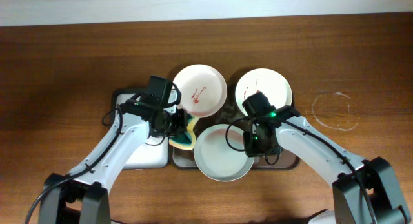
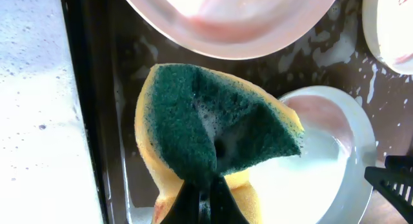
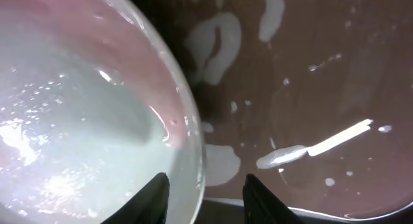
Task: Clean dirty plates on tray and stack at the side
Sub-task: 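Scrub the plate again with the left gripper's sponge while right holds it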
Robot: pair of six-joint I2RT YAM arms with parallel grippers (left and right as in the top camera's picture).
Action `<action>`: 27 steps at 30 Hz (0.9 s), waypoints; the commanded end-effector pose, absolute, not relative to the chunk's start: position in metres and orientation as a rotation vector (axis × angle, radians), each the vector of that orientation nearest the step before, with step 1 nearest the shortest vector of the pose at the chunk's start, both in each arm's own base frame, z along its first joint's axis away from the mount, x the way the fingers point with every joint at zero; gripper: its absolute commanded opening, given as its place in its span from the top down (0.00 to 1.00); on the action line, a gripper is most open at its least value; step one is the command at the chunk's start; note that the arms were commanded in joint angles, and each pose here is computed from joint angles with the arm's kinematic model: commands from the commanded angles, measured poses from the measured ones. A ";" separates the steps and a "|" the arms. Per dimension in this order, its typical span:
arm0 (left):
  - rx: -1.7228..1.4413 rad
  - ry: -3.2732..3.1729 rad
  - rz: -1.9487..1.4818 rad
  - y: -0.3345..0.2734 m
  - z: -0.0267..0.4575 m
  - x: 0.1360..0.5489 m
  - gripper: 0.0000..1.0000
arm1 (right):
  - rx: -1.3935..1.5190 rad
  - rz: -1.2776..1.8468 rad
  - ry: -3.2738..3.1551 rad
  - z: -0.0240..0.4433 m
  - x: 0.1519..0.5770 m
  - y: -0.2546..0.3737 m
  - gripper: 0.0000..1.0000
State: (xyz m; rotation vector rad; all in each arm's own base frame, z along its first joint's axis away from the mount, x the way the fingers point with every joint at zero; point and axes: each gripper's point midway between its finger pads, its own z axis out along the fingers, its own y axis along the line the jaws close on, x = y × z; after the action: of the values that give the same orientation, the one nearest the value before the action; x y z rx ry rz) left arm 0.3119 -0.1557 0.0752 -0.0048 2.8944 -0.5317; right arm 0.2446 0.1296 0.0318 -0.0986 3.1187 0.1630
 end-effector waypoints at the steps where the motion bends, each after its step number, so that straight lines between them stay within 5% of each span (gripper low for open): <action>1: 0.037 2.866 -0.524 -0.156 0.083 0.314 1.00 | -0.078 0.319 3.164 0.032 0.233 0.145 0.61; 9: 0.020 2.882 -0.448 -0.147 0.079 0.313 1.00 | 0.025 0.382 3.214 0.012 0.214 0.146 0.62; 12: 0.020 2.882 -0.448 -0.147 0.079 0.313 1.00 | 0.023 0.413 3.160 0.008 0.224 0.150 0.92; 13: 0.020 2.882 -0.448 -0.147 0.079 0.313 1.00 | 0.017 0.420 3.135 0.009 0.230 0.152 0.95; 27: -0.015 2.888 -0.336 -0.130 0.076 0.315 1.00 | -0.021 -0.156 2.915 0.091 0.285 0.095 0.96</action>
State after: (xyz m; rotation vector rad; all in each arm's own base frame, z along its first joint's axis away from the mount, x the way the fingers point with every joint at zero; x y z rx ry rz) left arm 0.3117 -0.1369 0.0691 -0.0275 2.9111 -0.3715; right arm 0.2718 0.1149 0.0663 -0.0327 3.0262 -0.0123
